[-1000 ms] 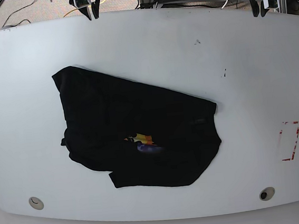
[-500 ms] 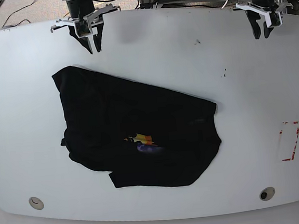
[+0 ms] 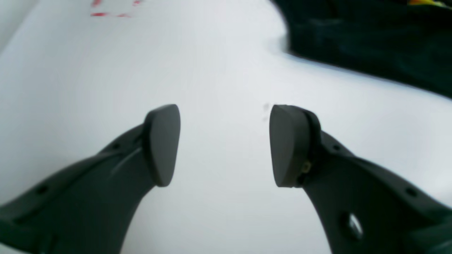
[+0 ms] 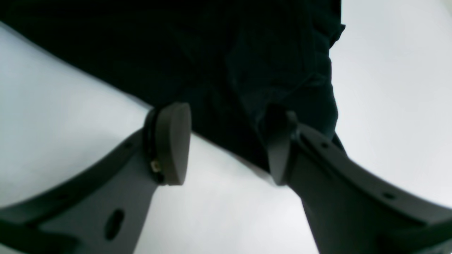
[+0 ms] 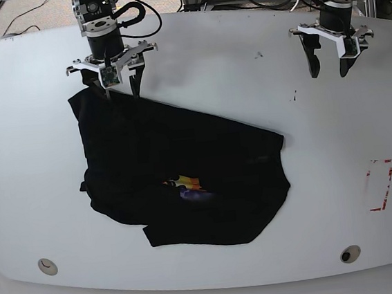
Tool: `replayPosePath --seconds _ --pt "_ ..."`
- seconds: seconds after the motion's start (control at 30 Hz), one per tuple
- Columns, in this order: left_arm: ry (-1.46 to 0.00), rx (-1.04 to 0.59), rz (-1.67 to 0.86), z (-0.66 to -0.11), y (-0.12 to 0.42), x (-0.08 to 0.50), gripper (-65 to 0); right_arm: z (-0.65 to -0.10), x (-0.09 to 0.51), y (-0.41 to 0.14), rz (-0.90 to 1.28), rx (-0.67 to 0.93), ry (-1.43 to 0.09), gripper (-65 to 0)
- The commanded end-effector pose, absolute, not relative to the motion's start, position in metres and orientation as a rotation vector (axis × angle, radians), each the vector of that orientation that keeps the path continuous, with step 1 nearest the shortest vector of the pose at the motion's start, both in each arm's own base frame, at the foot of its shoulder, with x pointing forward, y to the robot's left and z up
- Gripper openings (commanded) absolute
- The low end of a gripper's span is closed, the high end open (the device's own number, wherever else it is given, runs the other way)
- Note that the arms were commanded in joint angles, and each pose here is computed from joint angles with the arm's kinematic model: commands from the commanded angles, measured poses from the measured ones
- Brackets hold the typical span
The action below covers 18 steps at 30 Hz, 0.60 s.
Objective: Layout the t-shirt on the table in an organized manner, then fold the t-shirt properly
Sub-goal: 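Lower the right gripper onto the black t-shirt's bunched edge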
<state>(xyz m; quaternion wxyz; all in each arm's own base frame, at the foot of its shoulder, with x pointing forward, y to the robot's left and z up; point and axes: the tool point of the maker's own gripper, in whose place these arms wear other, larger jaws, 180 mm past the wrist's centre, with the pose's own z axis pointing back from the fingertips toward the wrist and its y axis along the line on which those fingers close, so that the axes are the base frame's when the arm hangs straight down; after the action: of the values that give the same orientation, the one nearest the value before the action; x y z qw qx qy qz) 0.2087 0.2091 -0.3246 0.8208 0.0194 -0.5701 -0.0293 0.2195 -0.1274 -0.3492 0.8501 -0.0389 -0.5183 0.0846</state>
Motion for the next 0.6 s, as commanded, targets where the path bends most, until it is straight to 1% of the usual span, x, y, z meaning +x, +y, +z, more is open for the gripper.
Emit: replayPosePath --seconds 0.0,0.2,0.57 --pt "-1.264 0.042 -0.095 -0.309 0.208 0.220 -27.1 -0.335 0.234 -0.128 0.204 -0.084 -1.134 -30.6" --pt "-1.260 0.024 -0.105 -0.308 0.202 0.233 -27.1 -0.325 0.260 -0.125 0.244 -0.075 -1.153 -30.4" --pt "-1.295 0.029 -0.106 -0.298 0.202 0.249 -27.1 -0.304 0.312 -0.143 0.254 -0.113 -1.177 -30.4"
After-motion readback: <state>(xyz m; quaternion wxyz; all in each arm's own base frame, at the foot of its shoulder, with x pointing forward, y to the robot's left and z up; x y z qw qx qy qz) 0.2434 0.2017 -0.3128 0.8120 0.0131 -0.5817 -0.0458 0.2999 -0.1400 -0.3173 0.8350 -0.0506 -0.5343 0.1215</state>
